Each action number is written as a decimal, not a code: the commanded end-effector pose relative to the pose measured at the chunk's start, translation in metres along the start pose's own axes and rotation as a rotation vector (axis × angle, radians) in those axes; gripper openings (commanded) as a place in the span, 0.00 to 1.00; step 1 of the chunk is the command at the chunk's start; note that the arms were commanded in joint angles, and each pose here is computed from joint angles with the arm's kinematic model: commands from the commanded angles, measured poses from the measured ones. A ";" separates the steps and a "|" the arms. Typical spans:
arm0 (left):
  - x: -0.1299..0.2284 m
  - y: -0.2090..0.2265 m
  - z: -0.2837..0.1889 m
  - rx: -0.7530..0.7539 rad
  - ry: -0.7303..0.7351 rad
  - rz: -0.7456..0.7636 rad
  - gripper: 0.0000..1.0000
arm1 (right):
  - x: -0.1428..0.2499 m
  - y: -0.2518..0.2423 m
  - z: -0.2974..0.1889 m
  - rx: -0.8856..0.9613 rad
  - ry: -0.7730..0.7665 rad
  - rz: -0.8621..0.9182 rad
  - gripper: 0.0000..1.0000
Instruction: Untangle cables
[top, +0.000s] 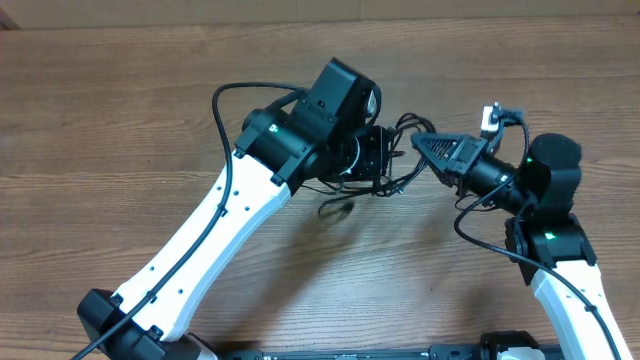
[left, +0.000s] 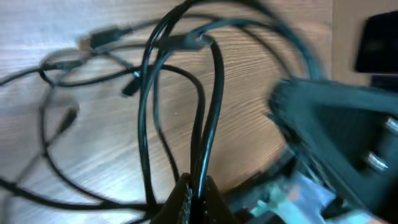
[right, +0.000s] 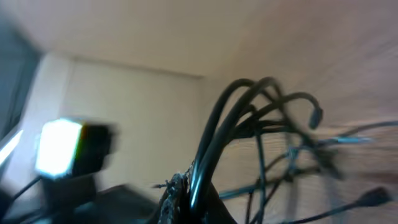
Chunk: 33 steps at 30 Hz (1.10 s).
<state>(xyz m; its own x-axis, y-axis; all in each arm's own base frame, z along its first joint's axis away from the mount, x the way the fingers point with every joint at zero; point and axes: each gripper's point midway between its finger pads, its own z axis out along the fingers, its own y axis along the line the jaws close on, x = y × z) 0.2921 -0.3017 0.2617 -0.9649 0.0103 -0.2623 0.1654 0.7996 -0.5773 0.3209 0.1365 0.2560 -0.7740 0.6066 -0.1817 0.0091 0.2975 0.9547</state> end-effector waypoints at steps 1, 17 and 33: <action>-0.009 -0.006 -0.042 0.031 -0.105 0.214 0.04 | -0.019 -0.014 -0.003 0.086 -0.114 -0.003 0.04; -0.049 0.054 -0.209 -0.329 -0.768 0.006 0.04 | -0.006 -0.051 -0.008 0.234 -0.080 0.007 0.04; -0.014 0.145 -0.257 -0.801 -0.909 -0.312 0.04 | -0.007 -0.050 -0.008 0.229 -0.082 0.003 0.04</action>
<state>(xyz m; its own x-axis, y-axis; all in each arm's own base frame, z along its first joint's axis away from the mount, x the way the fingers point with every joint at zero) 0.2854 -0.0859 0.3630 -0.5646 -0.3989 -0.7226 -0.3244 0.9122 -0.2501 0.3104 0.1273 0.2106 -0.7745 0.6115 -0.1618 0.1446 0.4201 0.8959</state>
